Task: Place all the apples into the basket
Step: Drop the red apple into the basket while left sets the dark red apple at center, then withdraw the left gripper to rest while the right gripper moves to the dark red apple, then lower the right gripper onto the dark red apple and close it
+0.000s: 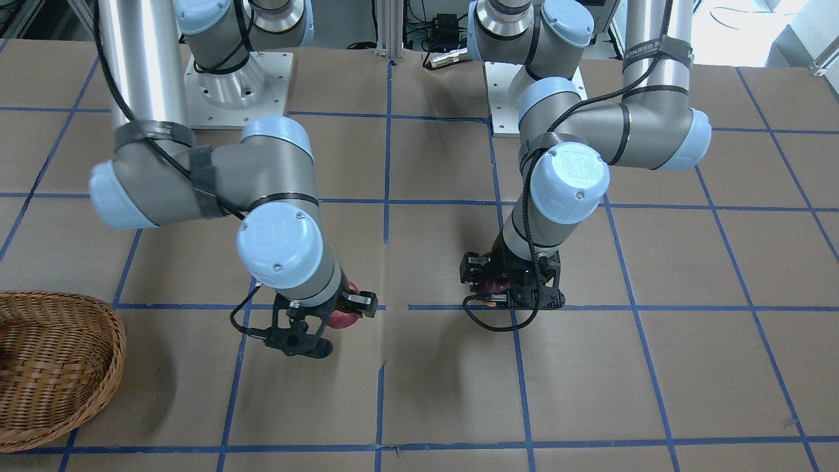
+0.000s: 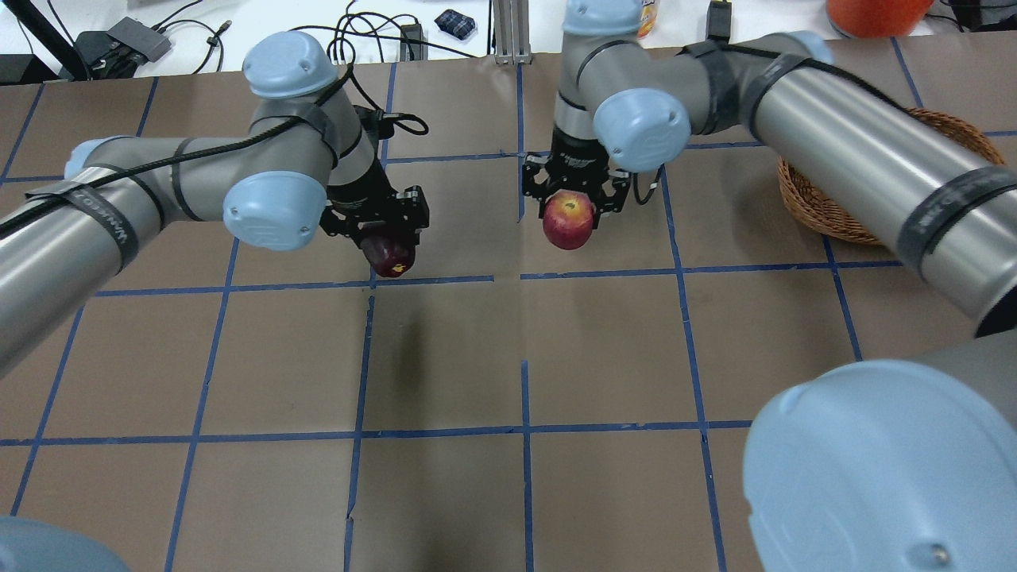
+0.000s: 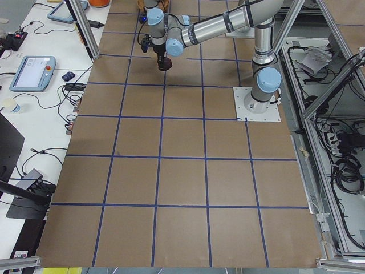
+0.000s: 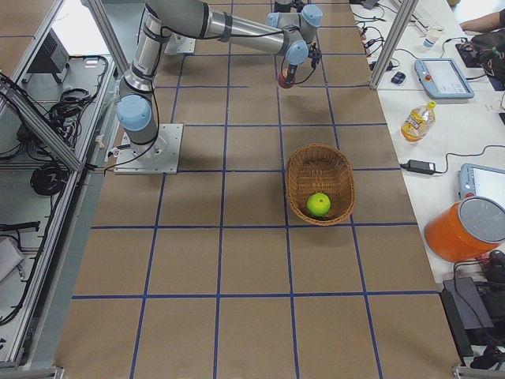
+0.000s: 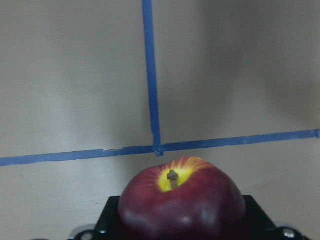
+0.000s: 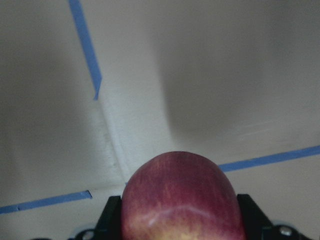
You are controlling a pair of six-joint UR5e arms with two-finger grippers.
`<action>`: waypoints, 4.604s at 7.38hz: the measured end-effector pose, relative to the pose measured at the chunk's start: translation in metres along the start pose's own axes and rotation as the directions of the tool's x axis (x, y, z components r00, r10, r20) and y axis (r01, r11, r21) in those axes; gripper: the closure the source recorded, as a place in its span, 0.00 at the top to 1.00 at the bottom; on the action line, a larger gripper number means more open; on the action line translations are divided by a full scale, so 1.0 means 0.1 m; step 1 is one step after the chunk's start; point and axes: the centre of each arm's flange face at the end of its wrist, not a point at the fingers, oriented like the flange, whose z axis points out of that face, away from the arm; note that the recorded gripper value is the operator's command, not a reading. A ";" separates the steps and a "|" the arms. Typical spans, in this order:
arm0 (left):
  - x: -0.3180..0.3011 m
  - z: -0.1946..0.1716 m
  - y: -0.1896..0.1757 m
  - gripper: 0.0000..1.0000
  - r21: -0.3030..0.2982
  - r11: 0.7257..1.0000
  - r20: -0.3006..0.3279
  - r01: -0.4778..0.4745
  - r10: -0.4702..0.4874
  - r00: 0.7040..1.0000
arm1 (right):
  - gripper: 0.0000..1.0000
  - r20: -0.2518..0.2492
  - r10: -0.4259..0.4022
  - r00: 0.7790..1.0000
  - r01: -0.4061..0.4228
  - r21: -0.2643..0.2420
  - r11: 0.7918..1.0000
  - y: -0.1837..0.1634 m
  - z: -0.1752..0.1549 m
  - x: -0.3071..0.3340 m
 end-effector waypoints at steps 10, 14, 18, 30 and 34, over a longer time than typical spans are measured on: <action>1.18 0.26 0.28 1.00 0.058 0.998 -0.040 -0.017 0.019 0.999 | 0.00 -0.162 -0.222 0.962 0.241 0.110 0.964 -1.74 -0.44 3.75; 0.28 -1.02 0.27 1.00 -0.020 0.996 -0.008 -0.085 0.085 0.996 | 1.00 -0.175 -0.224 0.959 0.235 0.044 0.971 -1.86 -0.02 4.10; -0.47 -1.91 0.73 1.00 -0.083 0.987 -0.001 -0.137 0.137 0.991 | 1.00 -0.177 -0.228 0.958 0.216 -0.082 0.973 -1.66 -0.06 4.26; -0.75 -2.17 0.74 1.00 -0.028 0.993 0.050 -0.113 0.114 0.992 | 1.00 -0.066 -0.375 0.924 0.375 -0.012 0.927 0.73 0.15 -1.01; -0.74 -2.14 0.70 1.00 -0.033 0.993 0.050 -0.114 0.115 0.992 | 1.00 -0.100 -0.428 0.898 0.432 0.020 0.902 0.80 0.57 -1.27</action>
